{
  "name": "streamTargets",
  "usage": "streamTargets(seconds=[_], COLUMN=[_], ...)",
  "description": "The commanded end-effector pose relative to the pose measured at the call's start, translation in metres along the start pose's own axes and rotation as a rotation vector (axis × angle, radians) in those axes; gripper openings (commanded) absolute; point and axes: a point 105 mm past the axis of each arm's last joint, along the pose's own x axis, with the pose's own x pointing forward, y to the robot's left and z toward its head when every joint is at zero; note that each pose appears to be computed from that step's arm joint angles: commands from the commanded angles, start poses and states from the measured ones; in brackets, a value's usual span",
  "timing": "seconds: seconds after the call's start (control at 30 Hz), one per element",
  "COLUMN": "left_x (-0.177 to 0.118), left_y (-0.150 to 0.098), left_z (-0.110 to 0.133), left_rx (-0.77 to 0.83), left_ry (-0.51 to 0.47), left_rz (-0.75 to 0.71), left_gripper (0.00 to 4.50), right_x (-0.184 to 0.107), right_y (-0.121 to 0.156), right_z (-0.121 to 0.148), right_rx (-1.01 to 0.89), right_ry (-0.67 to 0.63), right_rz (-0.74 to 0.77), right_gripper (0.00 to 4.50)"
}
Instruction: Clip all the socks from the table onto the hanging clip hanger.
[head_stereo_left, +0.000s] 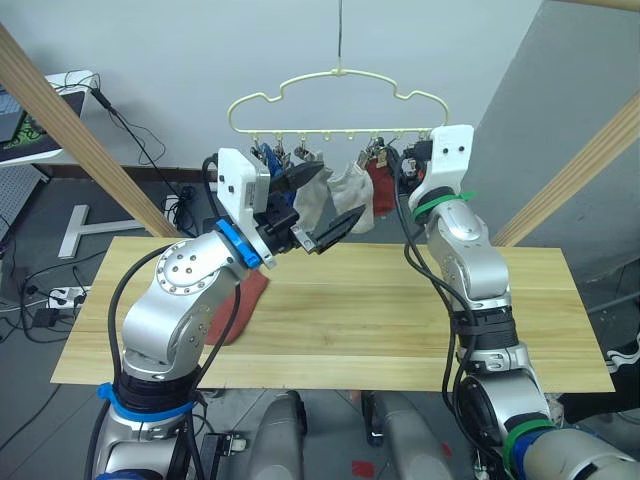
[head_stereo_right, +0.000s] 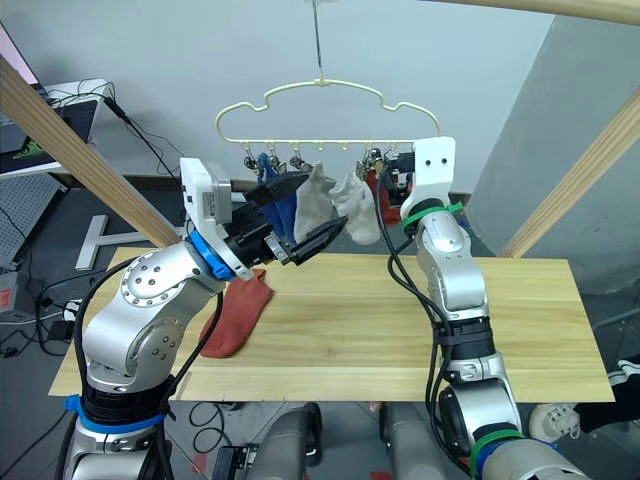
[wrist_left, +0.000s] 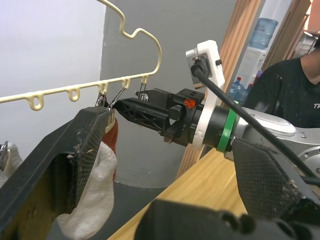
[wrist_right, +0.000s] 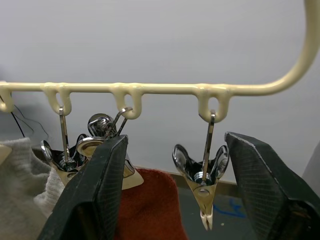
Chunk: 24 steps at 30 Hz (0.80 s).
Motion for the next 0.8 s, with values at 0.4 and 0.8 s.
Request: streamTargets(seconds=[0.4, 0.8], left_x=[0.0003, 0.0004], left_y=[-0.0093, -0.0098], left_z=[0.0121, 0.0127], left_rx=[0.031, 0.031], left_ry=[-0.041, -0.044], left_rz=[-0.025, -0.021], left_gripper=[4.50, 4.50], right_x=[0.0014, 0.0008], right_y=[-0.0015, -0.0047], right_z=[0.0181, 0.0201], right_rx=[0.158, 0.140], right_ry=[-0.055, -0.063], right_rz=[-0.016, -0.028], right_gripper=[3.22, 2.87])
